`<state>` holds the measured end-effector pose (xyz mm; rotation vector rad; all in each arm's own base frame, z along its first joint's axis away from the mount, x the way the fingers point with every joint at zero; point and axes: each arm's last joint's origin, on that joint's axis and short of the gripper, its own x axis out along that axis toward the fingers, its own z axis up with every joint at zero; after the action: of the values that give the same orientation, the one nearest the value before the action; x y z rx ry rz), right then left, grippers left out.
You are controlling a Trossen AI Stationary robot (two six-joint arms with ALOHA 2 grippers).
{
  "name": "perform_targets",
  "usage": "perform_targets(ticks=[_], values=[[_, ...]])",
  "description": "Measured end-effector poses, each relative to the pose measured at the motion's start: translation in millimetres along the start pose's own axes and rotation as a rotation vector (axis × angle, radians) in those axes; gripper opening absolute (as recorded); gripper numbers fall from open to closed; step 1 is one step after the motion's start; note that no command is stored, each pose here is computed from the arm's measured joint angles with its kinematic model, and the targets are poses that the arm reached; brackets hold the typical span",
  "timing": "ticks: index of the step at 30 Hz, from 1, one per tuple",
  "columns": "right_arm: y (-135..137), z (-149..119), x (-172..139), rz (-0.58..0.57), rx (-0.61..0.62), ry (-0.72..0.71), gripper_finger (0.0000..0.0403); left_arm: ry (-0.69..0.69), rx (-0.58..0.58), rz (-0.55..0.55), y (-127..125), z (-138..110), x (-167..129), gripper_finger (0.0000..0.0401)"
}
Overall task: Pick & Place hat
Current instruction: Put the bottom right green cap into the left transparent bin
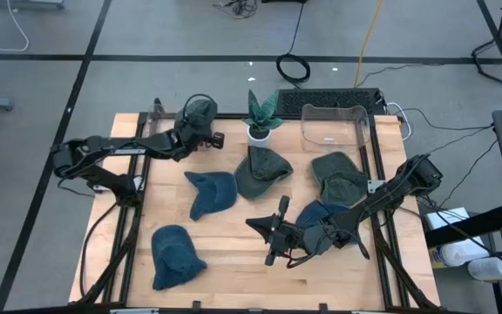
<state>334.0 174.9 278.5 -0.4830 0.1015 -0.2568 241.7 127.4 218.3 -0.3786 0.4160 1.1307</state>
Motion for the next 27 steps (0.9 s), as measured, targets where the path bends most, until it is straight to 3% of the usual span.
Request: perform_targets(ticks=[5,13,16,20,27], values=[[-0.3,-0.5,0.6,-0.001,-0.002,0.003,0.0004,-0.141,0.008,0.013,1.6,18.2,-30.7,0.0002],[0.0,-1.1,0.7,0.002,0.019,0.006,0.0004,-0.335,0.077,0.239,20.5,42.6,-63.8,0.0001],[0.0,-1.5,0.8,0.003,0.016,0.009,0.0004,-0.311,0.107,0.288,31.0,46.0,-55.8,0.0001],[0.2,-1.8,0.8,0.004,0.013,0.012,0.0004,-0.229,0.073,0.262,42.4,44.3,-32.4,0.0001],[0.2,-1.7,0.8,0.004,0.014,0.011,0.0004,-0.097,0.053,0.226,34.8,22.4,13.7,0.0000]])
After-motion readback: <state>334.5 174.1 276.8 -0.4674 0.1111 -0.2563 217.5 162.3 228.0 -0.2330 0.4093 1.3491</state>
